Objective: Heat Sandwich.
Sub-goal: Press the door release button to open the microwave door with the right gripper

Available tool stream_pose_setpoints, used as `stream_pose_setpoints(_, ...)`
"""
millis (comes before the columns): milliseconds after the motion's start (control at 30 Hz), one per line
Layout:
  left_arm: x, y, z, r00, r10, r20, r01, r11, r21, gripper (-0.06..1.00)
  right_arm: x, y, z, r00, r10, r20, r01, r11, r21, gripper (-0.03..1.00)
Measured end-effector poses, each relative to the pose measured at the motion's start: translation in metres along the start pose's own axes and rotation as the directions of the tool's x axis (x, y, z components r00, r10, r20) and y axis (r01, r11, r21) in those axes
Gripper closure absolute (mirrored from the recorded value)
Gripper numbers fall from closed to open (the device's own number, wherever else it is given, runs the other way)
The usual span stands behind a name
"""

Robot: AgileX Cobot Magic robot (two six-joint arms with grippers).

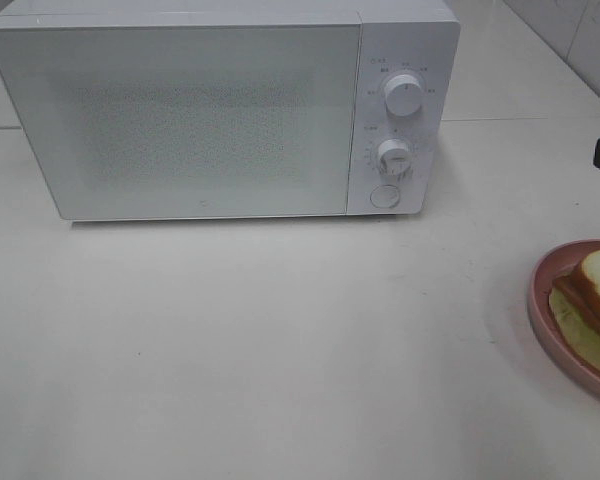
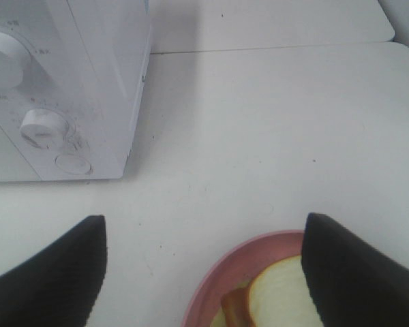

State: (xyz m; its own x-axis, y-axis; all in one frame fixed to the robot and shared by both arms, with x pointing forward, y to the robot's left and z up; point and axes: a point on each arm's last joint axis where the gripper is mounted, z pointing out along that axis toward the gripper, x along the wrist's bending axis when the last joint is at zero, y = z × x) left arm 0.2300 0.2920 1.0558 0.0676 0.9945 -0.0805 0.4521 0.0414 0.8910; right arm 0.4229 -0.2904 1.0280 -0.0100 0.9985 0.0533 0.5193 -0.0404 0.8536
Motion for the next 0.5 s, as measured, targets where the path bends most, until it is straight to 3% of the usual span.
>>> stream_pose_setpoints(500, 0.0, 0.0, 0.0, 1.0, 0.0, 0.0, 0.0, 1.0, 0.0, -0.03, 0.001, -0.001, 0.04, 1.0, 0.011, -0.02, -0.015, 0.982, -0.189, 0.21)
